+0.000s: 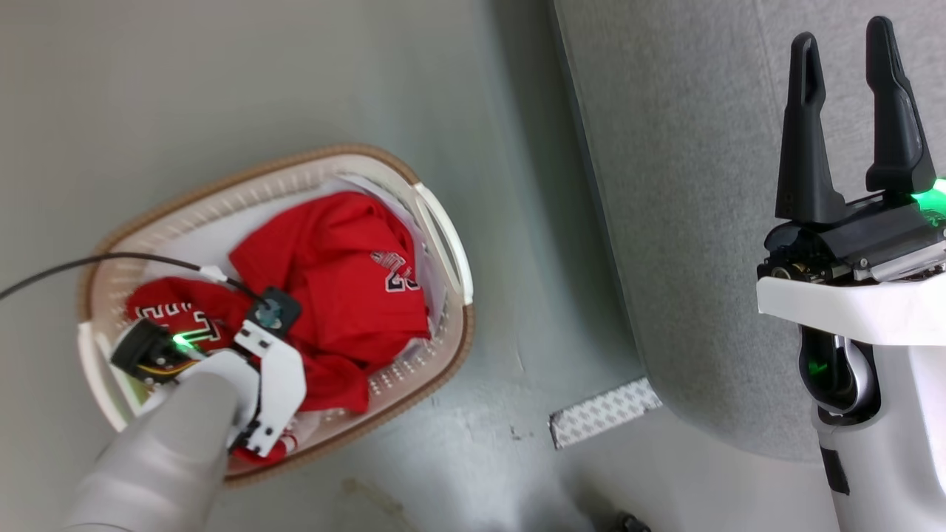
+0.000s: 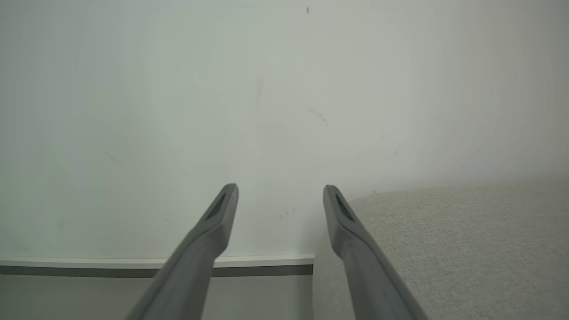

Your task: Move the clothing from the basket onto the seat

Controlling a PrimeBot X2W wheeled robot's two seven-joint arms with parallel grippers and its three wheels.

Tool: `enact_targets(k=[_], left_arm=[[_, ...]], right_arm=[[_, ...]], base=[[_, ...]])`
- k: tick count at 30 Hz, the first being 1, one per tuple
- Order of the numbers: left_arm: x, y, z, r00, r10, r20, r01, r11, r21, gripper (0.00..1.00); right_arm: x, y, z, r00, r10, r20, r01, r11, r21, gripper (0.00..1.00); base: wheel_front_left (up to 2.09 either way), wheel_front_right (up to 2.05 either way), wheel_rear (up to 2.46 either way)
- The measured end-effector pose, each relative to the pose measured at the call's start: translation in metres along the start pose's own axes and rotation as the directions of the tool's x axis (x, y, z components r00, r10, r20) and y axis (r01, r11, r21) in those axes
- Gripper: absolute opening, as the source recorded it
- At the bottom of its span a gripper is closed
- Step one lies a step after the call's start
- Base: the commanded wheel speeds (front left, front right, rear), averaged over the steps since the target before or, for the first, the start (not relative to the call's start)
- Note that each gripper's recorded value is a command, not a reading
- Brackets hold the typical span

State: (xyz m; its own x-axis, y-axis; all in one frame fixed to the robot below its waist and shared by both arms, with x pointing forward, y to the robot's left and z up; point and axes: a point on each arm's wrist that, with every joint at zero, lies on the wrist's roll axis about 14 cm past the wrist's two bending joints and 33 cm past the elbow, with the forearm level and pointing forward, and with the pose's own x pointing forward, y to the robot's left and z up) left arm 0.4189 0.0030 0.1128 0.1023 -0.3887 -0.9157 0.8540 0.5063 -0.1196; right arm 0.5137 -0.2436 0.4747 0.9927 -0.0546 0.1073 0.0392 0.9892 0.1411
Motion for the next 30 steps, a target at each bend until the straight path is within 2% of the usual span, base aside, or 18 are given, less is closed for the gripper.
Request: enact_targets(k=[7,13,17,22,30], left_arm=[[-0.040,-0.007,0.043,0.988,0.035,0.151,-0.030,0.999,-0.034,0.00],[-0.089,-0.018,0.081,0.948,0.080,0.308,-0.060,0.996,-0.073,0.00],[-0.127,-0.025,0.106,0.888,0.124,0.442,-0.078,0.990,-0.121,0.00],[-0.170,-0.032,0.118,0.827,0.180,0.533,-0.107,0.980,-0.166,0.00],[-0.247,-0.034,0.148,0.665,0.273,0.695,-0.146,0.960,-0.237,0.00]], right_arm=[[-0.010,0.005,0.028,0.999,0.004,0.043,-0.004,1.000,-0.014,1.00],[-0.027,0.016,0.053,0.997,0.015,0.080,-0.015,1.000,0.000,1.00],[-0.039,0.027,0.070,0.994,0.037,0.107,-0.039,0.999,0.011,1.00],[-0.057,0.037,0.089,0.989,0.070,0.134,-0.072,0.997,0.016,1.00],[-0.087,0.050,0.115,0.976,0.116,0.182,-0.124,0.992,0.032,1.00]], base=[[0.00,0.00,0.00],[0.00,0.00,0.00],[0.00,0.00,0.00],[0.00,0.00,0.00],[0.00,0.00,0.00]])
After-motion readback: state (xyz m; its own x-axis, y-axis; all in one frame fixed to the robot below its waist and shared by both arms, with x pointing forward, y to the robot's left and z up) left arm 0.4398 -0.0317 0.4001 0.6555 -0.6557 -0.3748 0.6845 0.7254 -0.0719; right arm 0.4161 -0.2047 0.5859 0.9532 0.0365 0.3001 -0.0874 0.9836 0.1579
